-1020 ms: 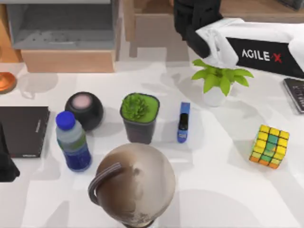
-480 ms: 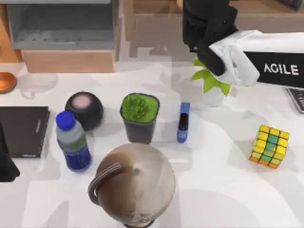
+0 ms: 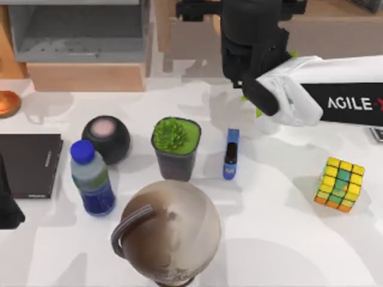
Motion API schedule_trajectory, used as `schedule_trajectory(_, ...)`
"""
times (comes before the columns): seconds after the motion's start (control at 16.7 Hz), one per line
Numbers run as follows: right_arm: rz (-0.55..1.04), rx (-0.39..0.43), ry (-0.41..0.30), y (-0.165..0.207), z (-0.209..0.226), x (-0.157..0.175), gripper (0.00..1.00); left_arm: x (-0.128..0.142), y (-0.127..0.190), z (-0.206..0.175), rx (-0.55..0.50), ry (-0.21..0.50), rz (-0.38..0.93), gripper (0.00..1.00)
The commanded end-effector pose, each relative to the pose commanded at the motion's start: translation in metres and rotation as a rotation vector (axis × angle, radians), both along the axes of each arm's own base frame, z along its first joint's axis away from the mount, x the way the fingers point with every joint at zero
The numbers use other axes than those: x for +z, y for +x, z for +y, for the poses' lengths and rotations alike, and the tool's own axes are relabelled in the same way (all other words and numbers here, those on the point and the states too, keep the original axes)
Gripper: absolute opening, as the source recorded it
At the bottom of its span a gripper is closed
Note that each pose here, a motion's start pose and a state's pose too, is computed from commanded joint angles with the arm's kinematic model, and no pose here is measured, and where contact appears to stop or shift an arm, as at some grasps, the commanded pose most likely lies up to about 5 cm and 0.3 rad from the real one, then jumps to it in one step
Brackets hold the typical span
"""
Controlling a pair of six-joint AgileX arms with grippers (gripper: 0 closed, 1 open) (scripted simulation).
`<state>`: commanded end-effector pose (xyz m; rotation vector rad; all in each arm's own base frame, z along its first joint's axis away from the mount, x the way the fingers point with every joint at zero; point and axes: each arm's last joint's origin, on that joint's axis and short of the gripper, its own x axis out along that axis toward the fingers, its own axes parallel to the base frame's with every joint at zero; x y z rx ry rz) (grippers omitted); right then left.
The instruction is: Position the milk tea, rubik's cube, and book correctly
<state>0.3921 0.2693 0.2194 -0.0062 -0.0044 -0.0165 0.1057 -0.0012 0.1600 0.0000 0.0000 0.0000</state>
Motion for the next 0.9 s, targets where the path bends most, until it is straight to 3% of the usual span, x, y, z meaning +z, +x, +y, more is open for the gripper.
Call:
schedule_trajectory(0.36,-0.06,0.074,0.035,-0.003,-0.044,0.012,0.0,0.0,0.0,0.0,0.0,0.0,0.0,1.0)
schedule_trajectory(0.9,-0.141,0.165,0.008,-0.017,-0.222,-0.014,0.0,0.0,0.0,0.0,0.0,0.0,0.0,1.0)
